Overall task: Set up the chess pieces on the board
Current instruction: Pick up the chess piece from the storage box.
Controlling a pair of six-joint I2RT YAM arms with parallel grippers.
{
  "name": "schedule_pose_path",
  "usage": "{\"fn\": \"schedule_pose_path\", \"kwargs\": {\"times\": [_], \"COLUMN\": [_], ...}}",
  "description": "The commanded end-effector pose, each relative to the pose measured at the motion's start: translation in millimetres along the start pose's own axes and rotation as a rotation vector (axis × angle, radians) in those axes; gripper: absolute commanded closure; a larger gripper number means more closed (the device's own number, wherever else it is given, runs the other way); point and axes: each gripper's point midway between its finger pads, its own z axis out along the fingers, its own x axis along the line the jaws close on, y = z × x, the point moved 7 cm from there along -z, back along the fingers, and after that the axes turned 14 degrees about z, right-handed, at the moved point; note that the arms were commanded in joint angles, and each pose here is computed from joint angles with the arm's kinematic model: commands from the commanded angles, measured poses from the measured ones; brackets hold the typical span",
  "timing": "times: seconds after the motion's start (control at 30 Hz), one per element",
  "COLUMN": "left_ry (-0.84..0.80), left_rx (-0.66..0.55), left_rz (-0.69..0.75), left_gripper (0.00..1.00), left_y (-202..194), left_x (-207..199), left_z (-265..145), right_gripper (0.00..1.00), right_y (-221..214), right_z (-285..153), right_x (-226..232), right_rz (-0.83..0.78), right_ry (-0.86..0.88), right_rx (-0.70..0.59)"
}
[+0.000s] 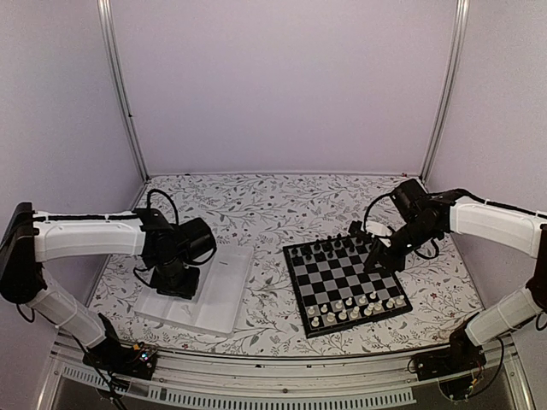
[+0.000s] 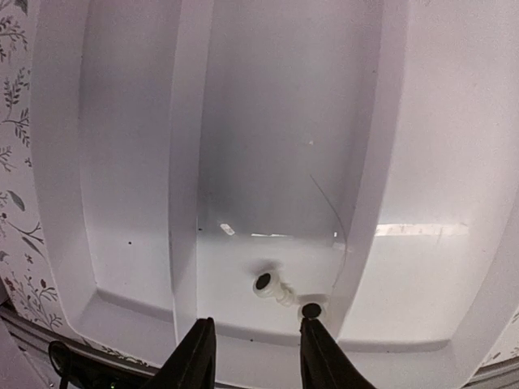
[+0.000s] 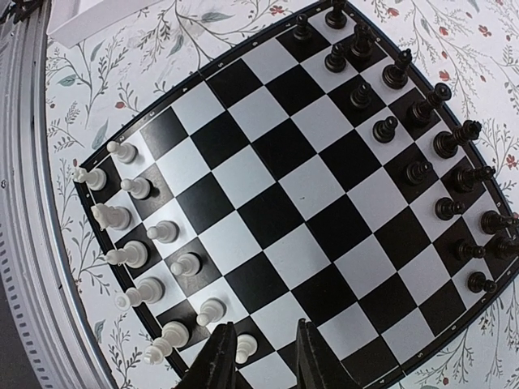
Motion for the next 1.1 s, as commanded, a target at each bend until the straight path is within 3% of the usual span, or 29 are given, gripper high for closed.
{"fn": "schedule_pose_path", "kwargs": {"times": [0.0,1.07], "left_ry": [-0.046,-0.137], "left_rx": [0.032,0.164], "left_rz": [0.032,0.040], "left_gripper": [0.64,0.80], "left_y": [4,-9], "left_x": [1,4], "left_z": [11,50], "right_gripper": [0.72,0.73], "right_y": [6,5], "right_z": [-4,-1], "right_x": [2,2], "right_rz": [-0.005,0.018], "right_ry": [0.009,0.030], "right_rx": [-0.038,-0.031]}}
